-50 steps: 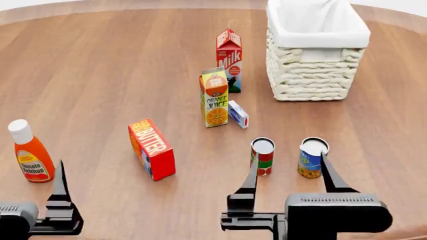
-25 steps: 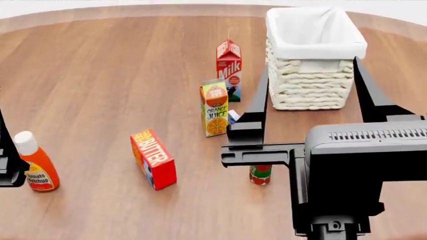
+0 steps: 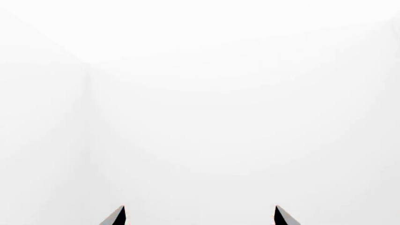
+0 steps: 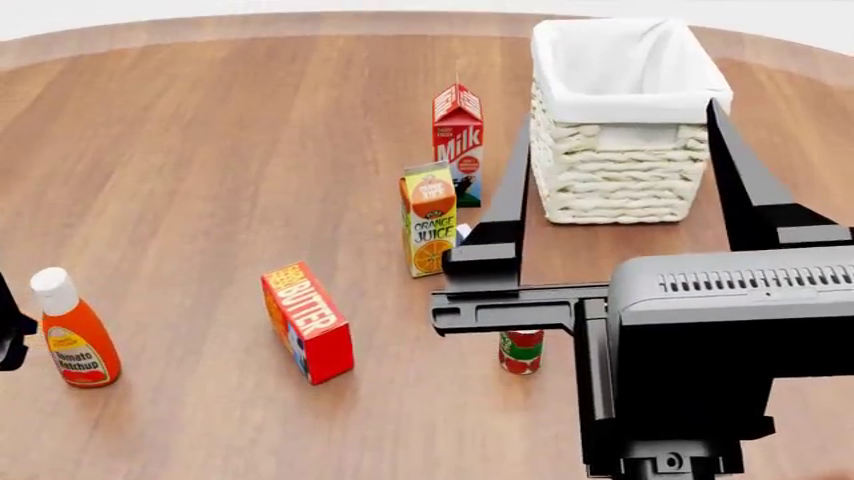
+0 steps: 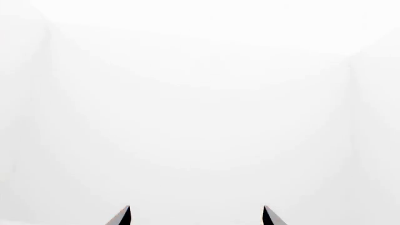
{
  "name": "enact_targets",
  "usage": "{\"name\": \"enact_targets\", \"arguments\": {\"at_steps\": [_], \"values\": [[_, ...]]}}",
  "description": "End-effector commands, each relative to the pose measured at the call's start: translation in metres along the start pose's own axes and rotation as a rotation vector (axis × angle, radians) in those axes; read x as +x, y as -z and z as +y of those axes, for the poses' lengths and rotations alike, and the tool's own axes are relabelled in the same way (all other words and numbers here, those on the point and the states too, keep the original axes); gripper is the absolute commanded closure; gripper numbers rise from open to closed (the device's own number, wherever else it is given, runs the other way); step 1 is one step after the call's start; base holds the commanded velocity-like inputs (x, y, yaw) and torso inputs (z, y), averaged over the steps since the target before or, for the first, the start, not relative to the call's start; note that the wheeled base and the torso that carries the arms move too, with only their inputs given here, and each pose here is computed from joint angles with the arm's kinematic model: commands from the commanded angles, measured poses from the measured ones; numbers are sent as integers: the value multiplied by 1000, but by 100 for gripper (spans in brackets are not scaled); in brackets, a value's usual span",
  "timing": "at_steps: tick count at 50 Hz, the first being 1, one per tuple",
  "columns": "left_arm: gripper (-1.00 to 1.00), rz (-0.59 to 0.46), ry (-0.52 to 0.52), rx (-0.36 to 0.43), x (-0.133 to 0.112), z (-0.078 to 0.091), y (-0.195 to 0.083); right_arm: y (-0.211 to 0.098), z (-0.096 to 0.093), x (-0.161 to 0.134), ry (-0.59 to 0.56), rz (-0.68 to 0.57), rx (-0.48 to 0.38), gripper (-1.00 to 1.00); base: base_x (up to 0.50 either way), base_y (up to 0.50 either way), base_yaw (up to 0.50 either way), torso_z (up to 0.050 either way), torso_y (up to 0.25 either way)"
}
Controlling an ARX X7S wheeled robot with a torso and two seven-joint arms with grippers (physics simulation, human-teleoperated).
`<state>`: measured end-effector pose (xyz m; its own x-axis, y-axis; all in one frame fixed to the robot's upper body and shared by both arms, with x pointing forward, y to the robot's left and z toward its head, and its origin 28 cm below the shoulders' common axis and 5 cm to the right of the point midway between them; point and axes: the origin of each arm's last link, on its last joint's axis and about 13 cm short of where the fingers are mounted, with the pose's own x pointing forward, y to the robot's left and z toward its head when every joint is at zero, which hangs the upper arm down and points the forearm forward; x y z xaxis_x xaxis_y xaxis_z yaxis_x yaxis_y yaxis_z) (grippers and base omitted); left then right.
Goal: Pick up the alphabet soup and the tomato sauce, and put them in the basket.
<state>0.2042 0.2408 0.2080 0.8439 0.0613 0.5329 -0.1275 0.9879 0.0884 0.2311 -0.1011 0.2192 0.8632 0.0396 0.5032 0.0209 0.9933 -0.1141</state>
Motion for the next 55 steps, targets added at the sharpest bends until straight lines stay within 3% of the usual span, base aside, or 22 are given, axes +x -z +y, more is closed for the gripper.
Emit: {"name": "enact_targets", "arguments": {"at_steps": [1, 28, 55], "values": [[-100, -3, 2, -2, -1, 0, -2, -3, 0, 1, -9, -5, 27, -100, 0, 0, 0, 0, 0], [-100, -16, 0, -9, -2, 1, -5, 0, 1, -1, -15, 6, 8, -100, 0, -200, 0, 0, 0], [-100, -15, 6, -12, -2, 0, -4, 3, 4, -2, -26, 14, -22, -100, 255, -67, 0, 0, 0]]}}
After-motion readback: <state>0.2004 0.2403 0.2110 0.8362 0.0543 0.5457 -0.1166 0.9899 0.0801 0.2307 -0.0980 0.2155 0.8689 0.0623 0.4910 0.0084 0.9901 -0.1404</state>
